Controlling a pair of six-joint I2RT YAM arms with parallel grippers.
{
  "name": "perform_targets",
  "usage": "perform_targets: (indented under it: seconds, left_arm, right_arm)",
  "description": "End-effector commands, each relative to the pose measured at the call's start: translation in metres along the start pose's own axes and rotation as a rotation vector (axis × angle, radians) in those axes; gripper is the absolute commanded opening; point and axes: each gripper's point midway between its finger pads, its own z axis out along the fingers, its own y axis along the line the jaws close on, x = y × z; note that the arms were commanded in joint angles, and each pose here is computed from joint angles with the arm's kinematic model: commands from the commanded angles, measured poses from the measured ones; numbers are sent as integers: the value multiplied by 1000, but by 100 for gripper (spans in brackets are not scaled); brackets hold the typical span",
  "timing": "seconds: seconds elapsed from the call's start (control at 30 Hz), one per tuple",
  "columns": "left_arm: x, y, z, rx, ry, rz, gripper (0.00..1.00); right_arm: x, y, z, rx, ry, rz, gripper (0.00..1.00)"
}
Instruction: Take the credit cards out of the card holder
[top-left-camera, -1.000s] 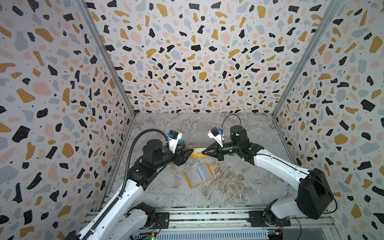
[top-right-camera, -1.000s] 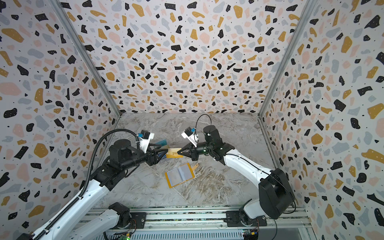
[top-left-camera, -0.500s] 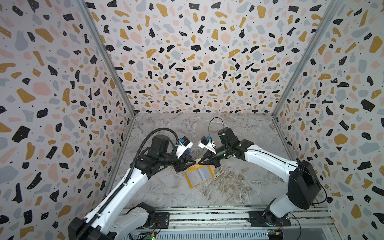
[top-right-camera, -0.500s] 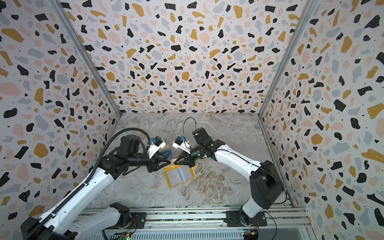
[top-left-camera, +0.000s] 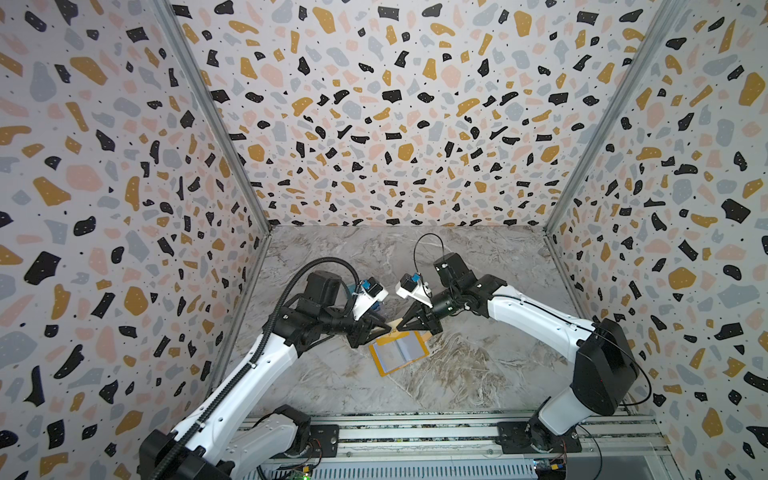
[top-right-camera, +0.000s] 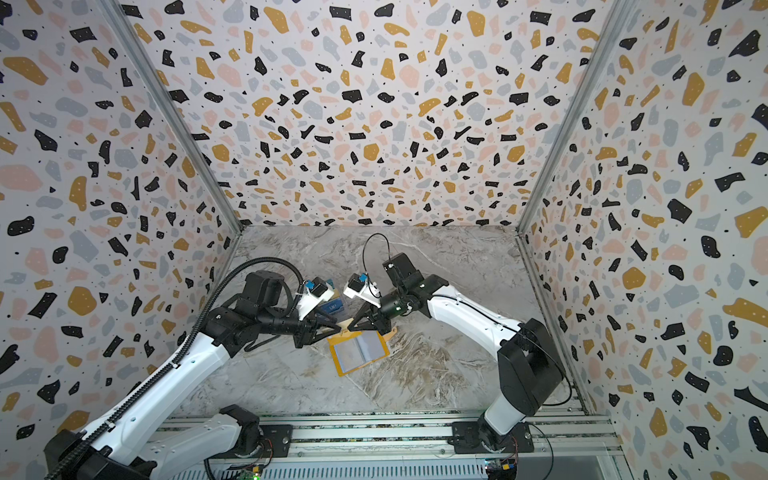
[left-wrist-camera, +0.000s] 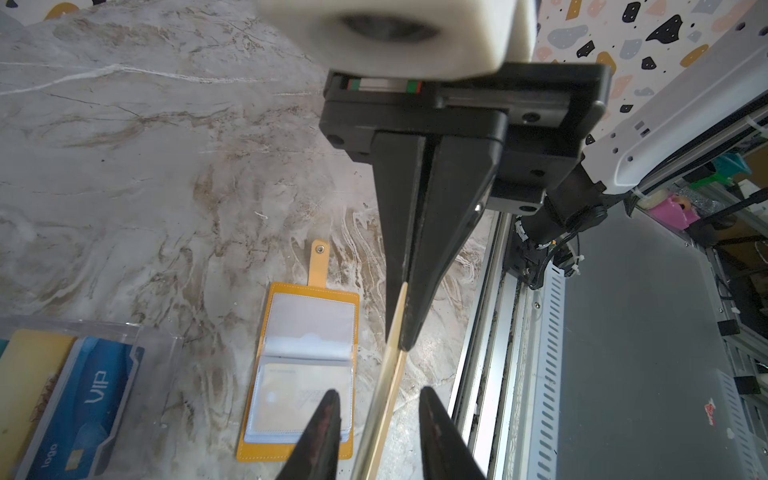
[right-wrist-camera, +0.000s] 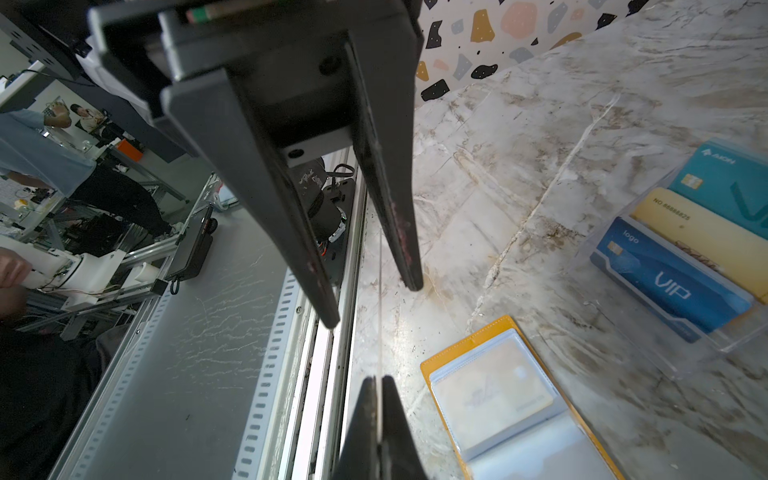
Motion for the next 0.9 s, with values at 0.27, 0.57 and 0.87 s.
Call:
perform_targets:
  seconds: [0.27,0.57,0.87]
  left_arm:
    - [-8,-12,-3,72,-19,15,18]
    - [-8,-11,-2,68,-21,14,0]
    - [-9,21,3,-35,11,54,0]
  right_arm:
    - [-22,9,-4,-28,-29,-72,0]
    - [-23,-3,-5,28,-35,-49,17]
    - [-17,-24,-41,218,-115,-10,67]
